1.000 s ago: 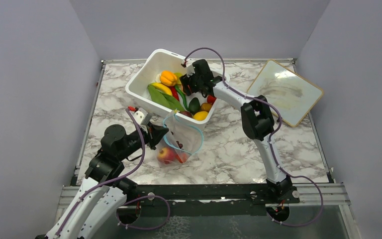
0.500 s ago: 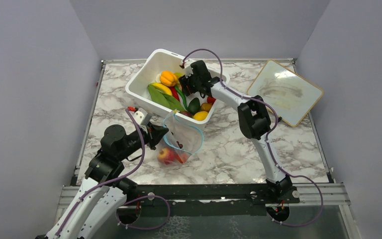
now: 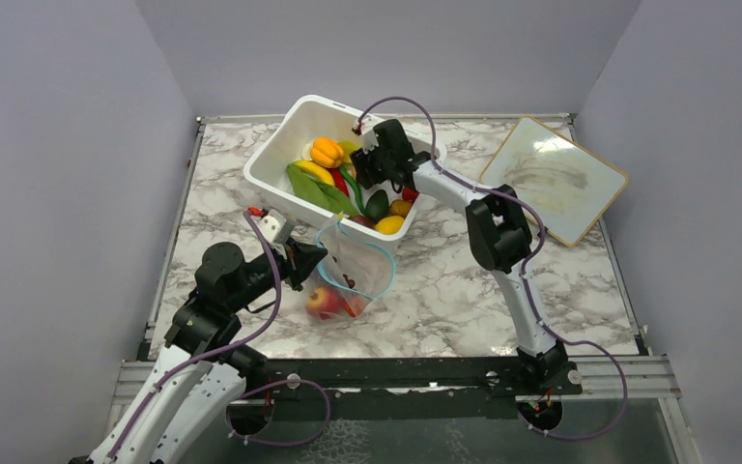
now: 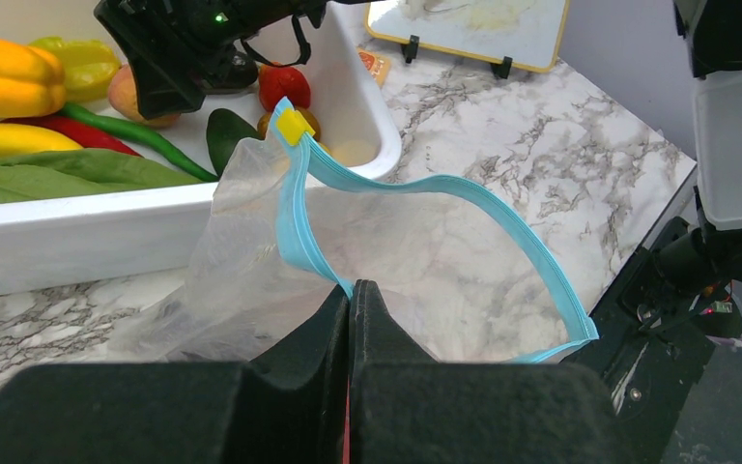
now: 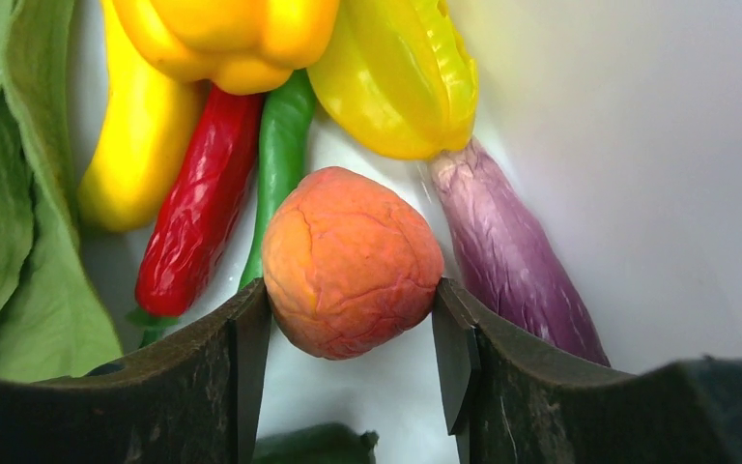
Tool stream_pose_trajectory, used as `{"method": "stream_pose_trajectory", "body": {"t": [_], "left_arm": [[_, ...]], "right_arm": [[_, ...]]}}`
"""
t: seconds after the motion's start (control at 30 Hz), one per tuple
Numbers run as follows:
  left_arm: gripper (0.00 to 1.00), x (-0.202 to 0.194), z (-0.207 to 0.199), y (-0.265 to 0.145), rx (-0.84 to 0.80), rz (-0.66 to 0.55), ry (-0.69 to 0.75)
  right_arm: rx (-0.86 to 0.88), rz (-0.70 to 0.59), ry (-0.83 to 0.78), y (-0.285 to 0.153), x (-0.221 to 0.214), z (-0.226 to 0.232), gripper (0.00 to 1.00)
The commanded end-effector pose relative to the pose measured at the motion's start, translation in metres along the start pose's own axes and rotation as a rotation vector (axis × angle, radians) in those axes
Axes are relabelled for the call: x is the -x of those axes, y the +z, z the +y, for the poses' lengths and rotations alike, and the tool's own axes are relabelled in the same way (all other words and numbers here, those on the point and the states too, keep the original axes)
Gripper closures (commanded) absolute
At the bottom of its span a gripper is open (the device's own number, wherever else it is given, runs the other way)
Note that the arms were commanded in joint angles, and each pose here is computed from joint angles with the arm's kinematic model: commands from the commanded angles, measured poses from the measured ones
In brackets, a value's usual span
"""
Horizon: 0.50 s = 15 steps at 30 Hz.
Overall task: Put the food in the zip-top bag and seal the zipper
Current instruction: Pick up the fake fruit from the bin.
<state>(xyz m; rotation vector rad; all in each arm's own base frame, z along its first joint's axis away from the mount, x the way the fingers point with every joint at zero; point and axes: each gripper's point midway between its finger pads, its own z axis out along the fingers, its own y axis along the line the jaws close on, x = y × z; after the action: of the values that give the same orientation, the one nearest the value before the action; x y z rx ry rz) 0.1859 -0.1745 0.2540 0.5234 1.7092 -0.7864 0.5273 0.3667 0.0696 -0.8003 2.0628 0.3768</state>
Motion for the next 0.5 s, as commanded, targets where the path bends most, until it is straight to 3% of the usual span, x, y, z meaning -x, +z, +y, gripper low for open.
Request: {"method": "stream_pose_trajectory", "body": {"t": [0.0,0.47], "left_arm": [[1.0,0.009,0.001,0.0,0.003,-0.038,0.022],[1.0,0.007,0.004,0.001,0.016,-0.03,0.014]], "right_arm": [[0.021,-0.082,0.003,-0.034,0.037,0.005,0.65],[0.01,-0.113,0.002,-0.099,0.052,0.009,0.69]]}}
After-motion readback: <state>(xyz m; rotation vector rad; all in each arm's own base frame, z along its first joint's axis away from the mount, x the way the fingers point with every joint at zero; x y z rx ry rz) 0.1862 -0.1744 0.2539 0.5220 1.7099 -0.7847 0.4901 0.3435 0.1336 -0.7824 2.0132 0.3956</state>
